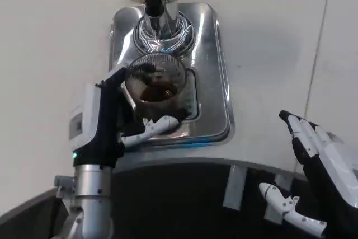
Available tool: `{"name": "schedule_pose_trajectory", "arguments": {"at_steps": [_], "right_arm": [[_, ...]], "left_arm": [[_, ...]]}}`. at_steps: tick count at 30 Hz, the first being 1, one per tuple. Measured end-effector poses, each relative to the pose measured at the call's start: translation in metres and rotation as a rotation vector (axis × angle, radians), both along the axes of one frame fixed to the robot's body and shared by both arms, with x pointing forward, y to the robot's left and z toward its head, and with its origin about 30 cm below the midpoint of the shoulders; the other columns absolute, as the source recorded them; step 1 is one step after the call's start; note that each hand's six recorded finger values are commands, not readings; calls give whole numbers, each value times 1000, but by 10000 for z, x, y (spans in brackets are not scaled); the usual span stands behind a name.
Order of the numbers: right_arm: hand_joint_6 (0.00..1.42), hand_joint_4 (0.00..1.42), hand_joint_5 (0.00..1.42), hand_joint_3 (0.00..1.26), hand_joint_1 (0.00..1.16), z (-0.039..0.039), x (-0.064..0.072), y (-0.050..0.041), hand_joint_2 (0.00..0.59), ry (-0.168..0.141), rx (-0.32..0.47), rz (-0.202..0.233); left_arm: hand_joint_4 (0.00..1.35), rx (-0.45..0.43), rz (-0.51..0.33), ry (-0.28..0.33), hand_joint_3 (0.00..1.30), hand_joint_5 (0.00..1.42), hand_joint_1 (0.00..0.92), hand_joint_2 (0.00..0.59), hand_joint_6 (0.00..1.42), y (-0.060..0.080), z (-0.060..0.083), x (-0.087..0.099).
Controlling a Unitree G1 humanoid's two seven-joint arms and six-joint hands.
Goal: Grasp the cup under the faucet to collect the drink, then remove the cup.
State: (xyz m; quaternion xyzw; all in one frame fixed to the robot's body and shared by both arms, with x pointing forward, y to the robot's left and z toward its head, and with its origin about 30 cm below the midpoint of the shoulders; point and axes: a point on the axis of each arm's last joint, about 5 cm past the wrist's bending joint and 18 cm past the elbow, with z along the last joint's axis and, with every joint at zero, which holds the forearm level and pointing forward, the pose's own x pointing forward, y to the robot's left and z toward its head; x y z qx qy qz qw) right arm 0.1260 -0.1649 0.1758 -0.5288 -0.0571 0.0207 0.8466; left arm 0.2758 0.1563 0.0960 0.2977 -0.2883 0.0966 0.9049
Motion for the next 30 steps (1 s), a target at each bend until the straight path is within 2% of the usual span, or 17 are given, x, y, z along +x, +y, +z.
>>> {"name": "schedule_pose_trajectory", "arguments": {"at_steps": [8, 14, 20, 27, 30], "right_arm": [[0, 0, 0, 0, 263, -9, -7, -16, 435, -10, -2, 3], [0, 0, 0, 0, 260, -17, -10, 11, 436, -15, 3, 14], [0, 0, 0, 0, 258, -33, -26, 28, 436, -9, 7, 20], [0, 0, 0, 0, 258, -23, -17, 22, 437, -30, -3, 20], [0, 0, 0, 0, 259, -6, 4, 25, 443, -56, -16, 35]], "left_arm": [[1075, 10, -13, -37, 1012, 1211, 793, 0, 1424, 146, 53, -71], [1075, 8, -15, -30, 1012, 1210, 788, 0, 1424, 180, 55, -93], [1075, 15, -52, -43, 1025, 1197, 785, 0, 1424, 223, 108, -128], [1075, 36, -84, -53, 1021, 1196, 785, 0, 1424, 389, 142, -261], [1075, 56, -104, -55, 1022, 1196, 785, 0, 1424, 451, 153, -320]]}}
